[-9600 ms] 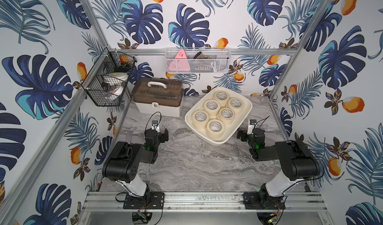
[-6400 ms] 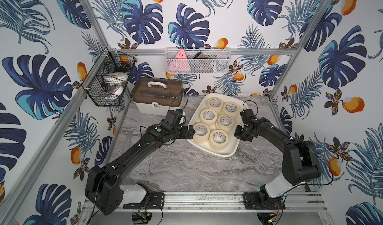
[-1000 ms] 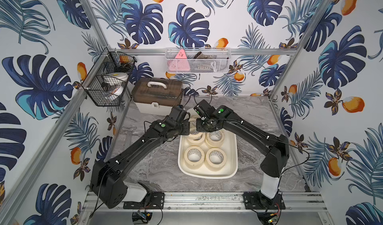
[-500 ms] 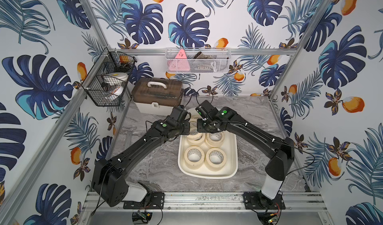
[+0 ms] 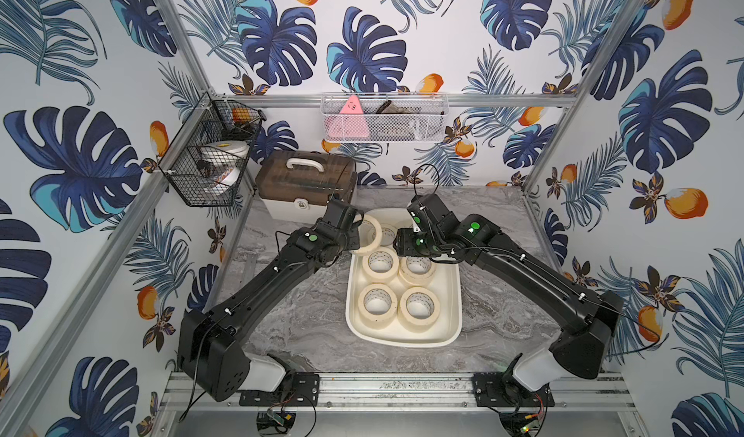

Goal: Take out the art tape in the storage box
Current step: Place the art tape at the center of the board.

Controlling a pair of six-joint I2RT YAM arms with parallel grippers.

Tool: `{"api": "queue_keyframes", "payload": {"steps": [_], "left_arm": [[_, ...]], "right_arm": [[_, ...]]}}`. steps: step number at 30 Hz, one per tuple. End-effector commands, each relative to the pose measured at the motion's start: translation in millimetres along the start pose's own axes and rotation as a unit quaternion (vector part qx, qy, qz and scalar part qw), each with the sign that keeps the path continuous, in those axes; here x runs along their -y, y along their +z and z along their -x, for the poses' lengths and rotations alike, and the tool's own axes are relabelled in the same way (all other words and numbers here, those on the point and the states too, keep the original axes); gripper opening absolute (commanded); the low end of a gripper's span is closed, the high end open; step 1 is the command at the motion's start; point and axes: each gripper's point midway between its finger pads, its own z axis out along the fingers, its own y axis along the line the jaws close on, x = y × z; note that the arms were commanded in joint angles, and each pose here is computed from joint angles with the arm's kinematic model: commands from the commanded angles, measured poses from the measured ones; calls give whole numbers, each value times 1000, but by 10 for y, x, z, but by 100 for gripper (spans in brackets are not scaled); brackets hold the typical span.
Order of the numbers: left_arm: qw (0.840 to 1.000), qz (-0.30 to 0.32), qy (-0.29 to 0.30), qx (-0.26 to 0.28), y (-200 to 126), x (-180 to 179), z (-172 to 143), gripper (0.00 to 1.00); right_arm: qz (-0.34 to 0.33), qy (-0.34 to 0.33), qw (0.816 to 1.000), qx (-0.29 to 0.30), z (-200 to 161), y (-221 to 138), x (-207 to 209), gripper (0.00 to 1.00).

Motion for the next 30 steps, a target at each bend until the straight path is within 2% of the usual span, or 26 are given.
{"api": "queue_keyframes", "payload": {"steps": [1, 6, 10, 19, 30], "left_arm": [[994, 66, -81, 35, 52, -378, 147, 0], [977, 130, -165, 44, 232, -923, 44, 0], [968, 149, -203, 19, 498, -1190, -161, 0], [971, 162, -171, -47, 1055, -1238, -515, 0], [974, 143, -155, -79, 1395, -1155, -704, 0]], "right_arm": [[1, 8, 1000, 15, 41, -34, 102, 61], [-7, 30, 1000, 4, -37, -11, 345, 62], [-16, 43, 999, -6, -109, 20, 523, 62], [-24, 59, 998, -24, -250, 84, 740, 63], [-36, 65, 997, -33, -343, 139, 866, 65]]}}
